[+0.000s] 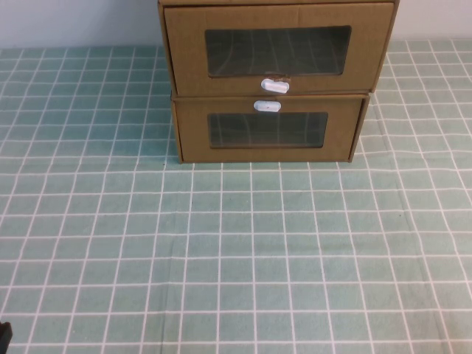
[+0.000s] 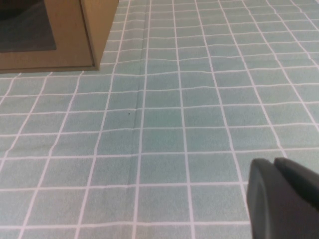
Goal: Open the shoe box
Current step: 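Pull the top drawer of the cardboard box fully open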
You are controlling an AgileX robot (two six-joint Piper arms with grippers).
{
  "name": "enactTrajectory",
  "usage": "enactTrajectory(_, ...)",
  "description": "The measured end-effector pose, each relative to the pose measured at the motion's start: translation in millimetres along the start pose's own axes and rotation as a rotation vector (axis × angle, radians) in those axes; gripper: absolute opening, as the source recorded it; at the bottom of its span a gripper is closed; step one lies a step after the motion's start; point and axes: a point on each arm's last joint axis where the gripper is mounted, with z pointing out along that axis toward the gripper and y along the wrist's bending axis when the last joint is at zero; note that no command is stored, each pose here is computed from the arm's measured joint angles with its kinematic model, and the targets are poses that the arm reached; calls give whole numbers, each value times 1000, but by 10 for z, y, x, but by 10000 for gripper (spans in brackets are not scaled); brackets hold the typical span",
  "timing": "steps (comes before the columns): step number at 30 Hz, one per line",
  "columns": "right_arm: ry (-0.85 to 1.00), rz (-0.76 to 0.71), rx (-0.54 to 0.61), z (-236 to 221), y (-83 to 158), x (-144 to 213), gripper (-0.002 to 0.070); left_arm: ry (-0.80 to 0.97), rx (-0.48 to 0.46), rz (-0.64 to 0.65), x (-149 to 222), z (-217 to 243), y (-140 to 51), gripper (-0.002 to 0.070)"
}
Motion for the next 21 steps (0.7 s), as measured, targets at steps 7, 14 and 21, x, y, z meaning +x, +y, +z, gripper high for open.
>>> enactTrajectory(7,0,0,0,0,0,0,-13,0,0,0,0,0,0,-5)
enactTrajectory(14,-5,0,0,0,0,-5,-13,-6,0,-2,-5,0,0,-5)
enactTrajectory(21,-258,0,-22,-30,20,-232,-13,-227,4,-2,-187,-14,-5,-5)
